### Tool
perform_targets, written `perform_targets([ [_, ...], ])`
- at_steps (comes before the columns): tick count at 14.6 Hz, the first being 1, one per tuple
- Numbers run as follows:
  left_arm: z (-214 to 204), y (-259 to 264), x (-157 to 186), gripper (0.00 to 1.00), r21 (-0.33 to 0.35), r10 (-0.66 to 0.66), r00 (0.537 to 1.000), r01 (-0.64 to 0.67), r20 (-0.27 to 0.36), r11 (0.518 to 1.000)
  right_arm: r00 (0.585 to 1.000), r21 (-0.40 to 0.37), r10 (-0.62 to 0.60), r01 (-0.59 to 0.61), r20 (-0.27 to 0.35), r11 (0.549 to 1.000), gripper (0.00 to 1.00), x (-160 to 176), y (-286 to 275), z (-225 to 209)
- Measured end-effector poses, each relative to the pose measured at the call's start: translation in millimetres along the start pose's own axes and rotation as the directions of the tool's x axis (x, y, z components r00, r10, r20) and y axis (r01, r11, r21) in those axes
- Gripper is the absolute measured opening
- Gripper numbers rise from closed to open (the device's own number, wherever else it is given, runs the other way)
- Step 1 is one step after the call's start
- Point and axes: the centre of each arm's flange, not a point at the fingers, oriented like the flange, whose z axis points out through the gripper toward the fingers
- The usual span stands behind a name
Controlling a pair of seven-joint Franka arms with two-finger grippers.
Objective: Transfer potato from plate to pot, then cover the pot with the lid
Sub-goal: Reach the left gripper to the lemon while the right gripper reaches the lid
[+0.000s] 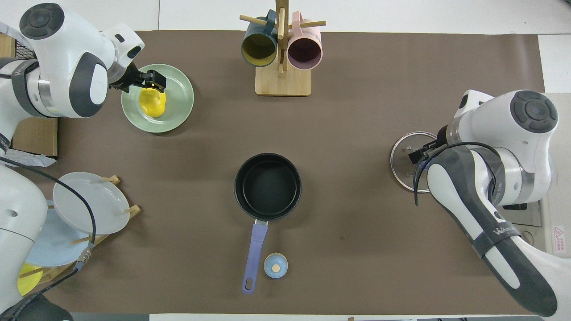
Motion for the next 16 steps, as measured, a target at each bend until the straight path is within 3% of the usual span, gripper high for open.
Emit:
perform_targets([
  [10,42.0,5.4,-13.4,1.00,0.027,-0.038,0.999,0.038,0.008,0.999,0.999,-0.001,0.050,-0.050,0.000,0.999,0.96,-10.5,-1.6,20.2],
  [12,42.8,4.3,-13.7,0.96,0.029,-0.039,0.999,0.039,0.009,0.999,0.999,0.001,0.052,-0.052,0.005,0.999,0.95,-12.2,-0.8,22.4],
  [13,42.6,3.9,-13.7,0.87,0.030,-0.039,0.999,0.039,0.009,0.999,0.999,0.001,0.053,-0.053,0.005,0.999,0.92,-12.2,-0.7,22.5],
  [14,41.9,3.8,-13.6,0.72,0.030,-0.039,0.999,0.039,0.008,0.999,0.999,0.001,0.053,-0.053,0.005,0.999,0.86,-12.3,-0.7,22.7],
  [16,37.6,7.4,-13.3,0.67,0.030,-0.039,0.999,0.039,0.002,0.999,0.999,0.002,0.053,-0.053,0.007,0.999,0.81,-12.8,-0.9,23.3],
])
